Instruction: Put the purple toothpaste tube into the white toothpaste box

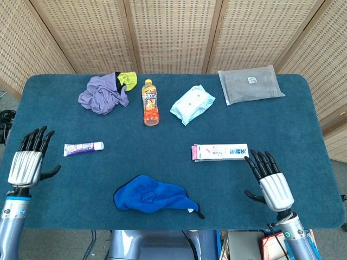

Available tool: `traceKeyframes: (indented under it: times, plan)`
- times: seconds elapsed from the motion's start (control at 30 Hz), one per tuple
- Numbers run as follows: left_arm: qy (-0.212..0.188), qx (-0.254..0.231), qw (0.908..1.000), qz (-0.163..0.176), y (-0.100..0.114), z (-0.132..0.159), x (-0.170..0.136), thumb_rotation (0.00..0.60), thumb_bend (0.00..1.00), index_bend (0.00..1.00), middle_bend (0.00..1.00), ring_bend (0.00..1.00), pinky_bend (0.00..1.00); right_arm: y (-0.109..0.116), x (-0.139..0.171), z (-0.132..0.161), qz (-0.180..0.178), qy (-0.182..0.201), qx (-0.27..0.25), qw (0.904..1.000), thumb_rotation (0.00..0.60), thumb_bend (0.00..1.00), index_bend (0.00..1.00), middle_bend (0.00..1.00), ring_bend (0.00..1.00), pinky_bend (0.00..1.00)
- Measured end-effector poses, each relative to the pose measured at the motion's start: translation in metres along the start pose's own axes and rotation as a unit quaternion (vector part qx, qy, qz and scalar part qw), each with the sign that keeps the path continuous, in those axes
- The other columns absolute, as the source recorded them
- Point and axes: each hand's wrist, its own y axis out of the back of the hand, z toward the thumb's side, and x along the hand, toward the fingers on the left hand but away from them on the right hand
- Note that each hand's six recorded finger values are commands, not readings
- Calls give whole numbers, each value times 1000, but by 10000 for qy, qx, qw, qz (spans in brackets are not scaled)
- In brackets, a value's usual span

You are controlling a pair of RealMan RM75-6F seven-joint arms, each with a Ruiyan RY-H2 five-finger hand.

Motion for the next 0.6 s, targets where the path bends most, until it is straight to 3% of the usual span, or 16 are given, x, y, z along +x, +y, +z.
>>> traceKeyframes:
  times: [0.23, 0.6]
  plan:
    - [129, 267, 9992, -274, -3, -2, 33, 600, 219, 188, 101, 102, 182, 0, 0, 1, 5, 14, -6, 10000, 600, 103, 41, 0, 0, 0]
    - [332, 572, 9949, -762, -28, -8, 67, 600, 219, 326, 223, 197, 250, -2, -1, 3, 16, 60, 1, 10000, 600, 102, 41, 0, 0, 0]
